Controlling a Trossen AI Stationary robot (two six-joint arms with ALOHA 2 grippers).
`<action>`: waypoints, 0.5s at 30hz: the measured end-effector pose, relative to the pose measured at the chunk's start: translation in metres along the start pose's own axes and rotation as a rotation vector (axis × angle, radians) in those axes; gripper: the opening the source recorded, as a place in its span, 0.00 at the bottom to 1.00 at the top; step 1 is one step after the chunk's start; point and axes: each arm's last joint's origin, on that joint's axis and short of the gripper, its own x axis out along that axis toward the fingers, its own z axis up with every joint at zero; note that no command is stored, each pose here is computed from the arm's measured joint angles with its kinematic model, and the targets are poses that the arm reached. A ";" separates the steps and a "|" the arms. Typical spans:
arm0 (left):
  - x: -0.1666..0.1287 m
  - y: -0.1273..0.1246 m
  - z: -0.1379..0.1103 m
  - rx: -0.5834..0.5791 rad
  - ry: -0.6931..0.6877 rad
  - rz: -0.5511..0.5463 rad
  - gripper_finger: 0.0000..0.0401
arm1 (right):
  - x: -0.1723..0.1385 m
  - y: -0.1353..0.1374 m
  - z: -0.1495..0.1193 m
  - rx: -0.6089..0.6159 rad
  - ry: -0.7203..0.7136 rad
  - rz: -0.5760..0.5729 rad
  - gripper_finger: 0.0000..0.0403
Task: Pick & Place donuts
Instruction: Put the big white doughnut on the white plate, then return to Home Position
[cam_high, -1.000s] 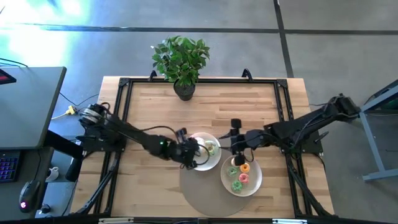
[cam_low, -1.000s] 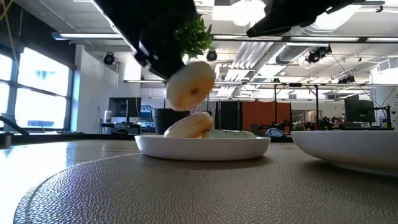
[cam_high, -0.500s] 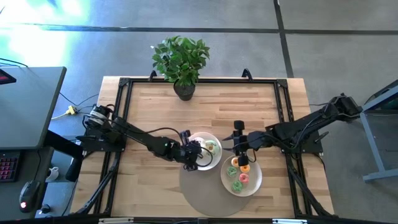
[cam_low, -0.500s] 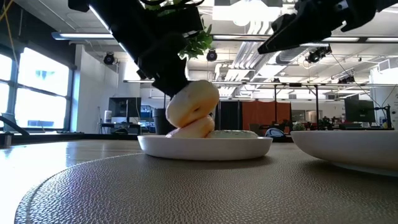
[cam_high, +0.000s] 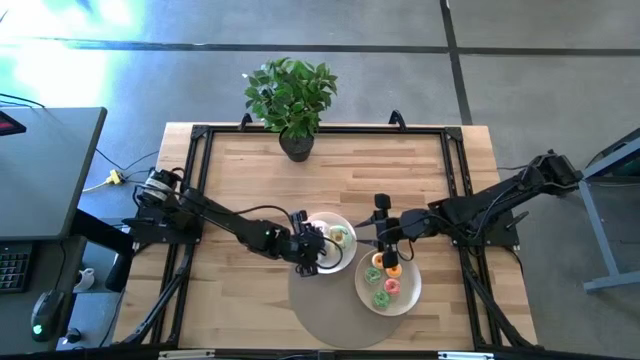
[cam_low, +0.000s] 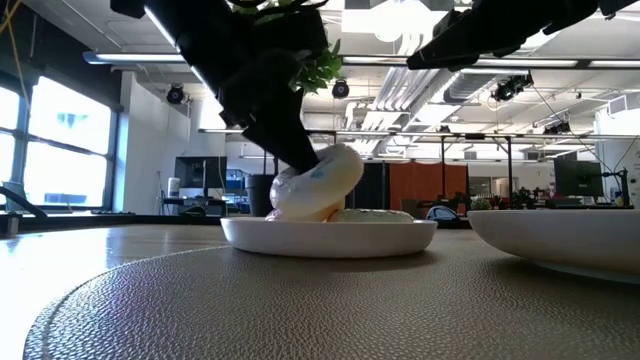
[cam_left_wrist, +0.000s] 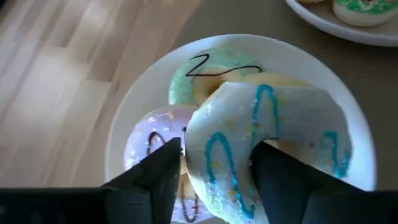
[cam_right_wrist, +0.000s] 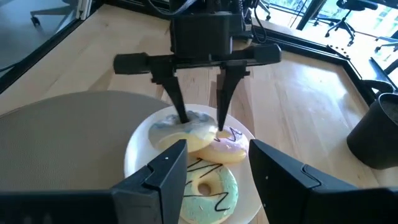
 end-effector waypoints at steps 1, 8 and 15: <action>-0.001 -0.001 0.002 -0.001 0.001 -0.013 0.47 | 0.000 0.000 0.000 0.000 0.000 0.000 0.42; -0.010 -0.003 0.024 -0.013 -0.003 -0.083 0.50 | 0.000 0.000 0.000 0.000 0.001 0.000 0.42; -0.011 -0.003 0.021 -0.004 0.048 -0.113 0.50 | 0.000 0.000 0.000 0.000 0.001 0.000 0.42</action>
